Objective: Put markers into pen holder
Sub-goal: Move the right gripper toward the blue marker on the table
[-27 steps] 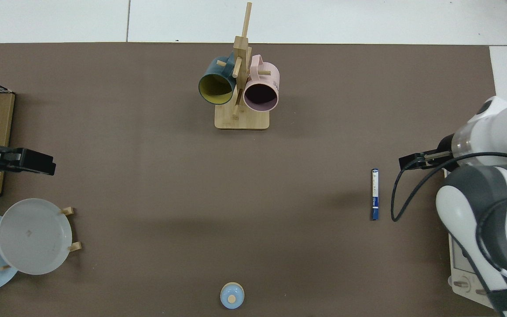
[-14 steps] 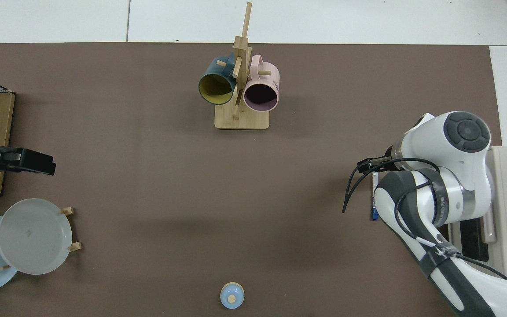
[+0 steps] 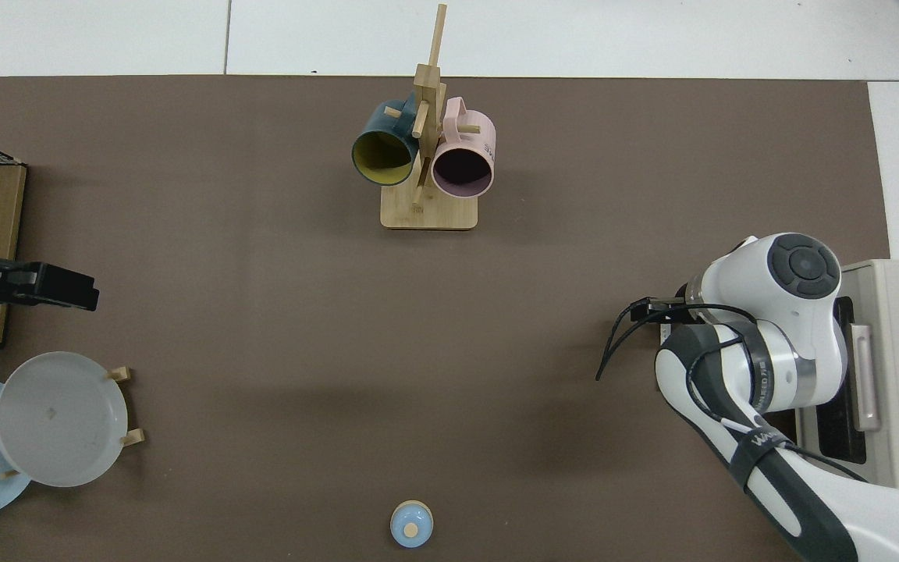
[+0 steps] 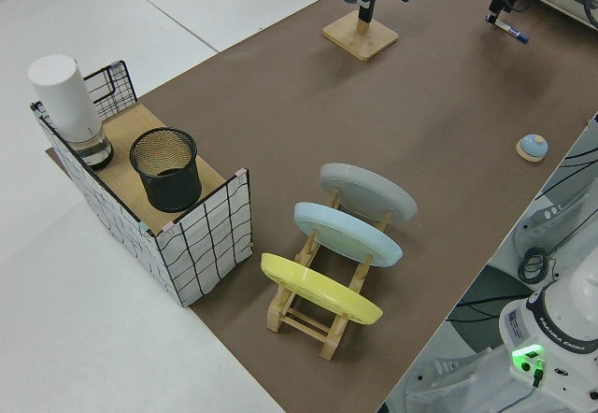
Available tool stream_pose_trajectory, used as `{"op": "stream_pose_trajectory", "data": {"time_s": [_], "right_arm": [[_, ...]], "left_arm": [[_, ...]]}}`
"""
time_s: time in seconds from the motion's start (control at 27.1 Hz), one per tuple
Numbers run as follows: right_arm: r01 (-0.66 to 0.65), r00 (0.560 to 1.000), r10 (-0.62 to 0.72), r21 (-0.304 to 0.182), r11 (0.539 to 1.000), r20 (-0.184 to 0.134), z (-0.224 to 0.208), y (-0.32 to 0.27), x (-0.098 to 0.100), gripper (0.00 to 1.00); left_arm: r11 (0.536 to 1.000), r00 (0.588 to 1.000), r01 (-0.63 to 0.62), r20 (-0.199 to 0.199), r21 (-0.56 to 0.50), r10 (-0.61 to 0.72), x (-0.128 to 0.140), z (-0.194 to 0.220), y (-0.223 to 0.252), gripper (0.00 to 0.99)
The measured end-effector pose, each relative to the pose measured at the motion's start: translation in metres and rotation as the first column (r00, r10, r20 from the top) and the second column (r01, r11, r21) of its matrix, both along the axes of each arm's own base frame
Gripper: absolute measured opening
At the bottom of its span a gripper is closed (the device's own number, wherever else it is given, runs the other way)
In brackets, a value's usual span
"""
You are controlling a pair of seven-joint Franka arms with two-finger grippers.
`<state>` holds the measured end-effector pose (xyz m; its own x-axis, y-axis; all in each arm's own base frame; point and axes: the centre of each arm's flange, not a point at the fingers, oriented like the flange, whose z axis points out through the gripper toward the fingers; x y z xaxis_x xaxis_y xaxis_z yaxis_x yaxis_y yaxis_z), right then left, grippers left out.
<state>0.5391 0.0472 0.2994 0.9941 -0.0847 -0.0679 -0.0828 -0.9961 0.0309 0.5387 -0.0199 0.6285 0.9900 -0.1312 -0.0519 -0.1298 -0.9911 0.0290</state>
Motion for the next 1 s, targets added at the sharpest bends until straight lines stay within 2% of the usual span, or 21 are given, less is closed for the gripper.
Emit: {"op": "stream_pose_trajectory", "data": {"time_s": [0.04, 0.11, 0.22, 0.26, 0.3, 0.41, 0.44, 0.55, 0.59, 0.63, 0.78, 0.89, 0.92, 1.0], "right_arm": [[0.008, 1.000, -0.008, 0.000, 1.000, -0.001, -0.001, 0.000, 0.000, 0.89], [0.016, 1.000, -0.016, 0.000, 1.000, -0.002, -0.001, 0.000, -0.001, 0.89], [0.017, 1.000, -0.017, 0.000, 1.000, -0.002, -0.001, 0.000, -0.001, 0.80], [0.018, 1.000, -0.018, 0.000, 1.000, -0.002, -0.001, -0.001, -0.001, 0.75], [0.018, 1.000, -0.018, 0.000, 1.000, -0.002, -0.001, -0.001, -0.001, 0.64], [0.020, 1.000, -0.020, 0.001, 1.000, 0.006, -0.001, -0.002, 0.000, 0.50], [0.021, 1.000, -0.021, 0.001, 1.000, 0.008, -0.001, -0.002, 0.000, 0.40], [0.027, 1.000, -0.027, 0.002, 1.000, 0.014, -0.001, -0.006, 0.001, 0.28], [0.030, 0.999, -0.030, 0.002, 1.000, 0.015, -0.001, -0.007, 0.001, 0.18], [0.033, 0.999, -0.033, 0.004, 0.999, 0.018, 0.000, -0.008, 0.001, 0.13], [0.038, 0.999, -0.038, 0.005, 0.999, 0.024, 0.001, -0.011, 0.001, 0.11], [0.038, 0.999, -0.039, 0.005, 0.999, 0.025, -0.001, -0.011, 0.000, 0.23], [0.039, 0.999, -0.039, 0.005, 0.999, 0.024, -0.003, -0.011, 0.000, 0.33], [0.039, 0.999, -0.039, 0.004, 0.999, 0.020, -0.005, -0.011, -0.002, 0.40]], "left_arm": [[1.000, 1.000, 0.000, 0.000, 0.000, 0.000, 0.000, 0.000, 0.000, 0.991], [1.000, 1.000, 0.000, 0.000, 0.000, 0.000, 0.000, 0.000, 0.000, 0.991], [1.000, 1.000, 0.000, 0.000, 0.000, 0.000, 0.000, 0.000, 0.000, 0.991], [1.000, 1.000, 0.000, 0.000, 0.000, 0.000, 0.000, 0.000, 0.000, 0.991], [1.000, 1.000, 0.000, 0.000, 0.000, 0.000, 0.000, 0.000, 0.000, 0.991], [1.000, 1.000, 0.000, 0.000, 0.000, 0.000, 0.000, 0.000, 0.000, 0.991], [1.000, 1.000, 0.000, 0.000, 0.000, 0.000, 0.000, 0.000, 0.000, 0.991], [1.000, 1.000, 0.000, 0.000, 0.000, 0.000, 0.000, 0.000, 0.000, 0.991], [1.000, 1.000, 0.000, 0.000, 0.000, 0.000, 0.000, 0.000, 0.000, 0.991], [1.000, 1.000, 0.000, 0.000, 0.000, 0.000, 0.000, 0.000, 0.000, 0.991], [1.000, 1.000, 0.000, 0.000, 0.000, 0.000, 0.000, 0.000, 0.000, 0.991], [1.000, 1.000, 0.000, 0.000, 0.000, 0.000, 0.000, 0.000, 0.000, 0.991], [1.000, 1.000, 0.000, 0.000, 0.000, 0.000, 0.000, 0.000, 0.000, 0.991], [1.000, 1.000, 0.000, 0.000, 0.000, 0.000, 0.000, 0.000, 0.000, 0.991]]}}
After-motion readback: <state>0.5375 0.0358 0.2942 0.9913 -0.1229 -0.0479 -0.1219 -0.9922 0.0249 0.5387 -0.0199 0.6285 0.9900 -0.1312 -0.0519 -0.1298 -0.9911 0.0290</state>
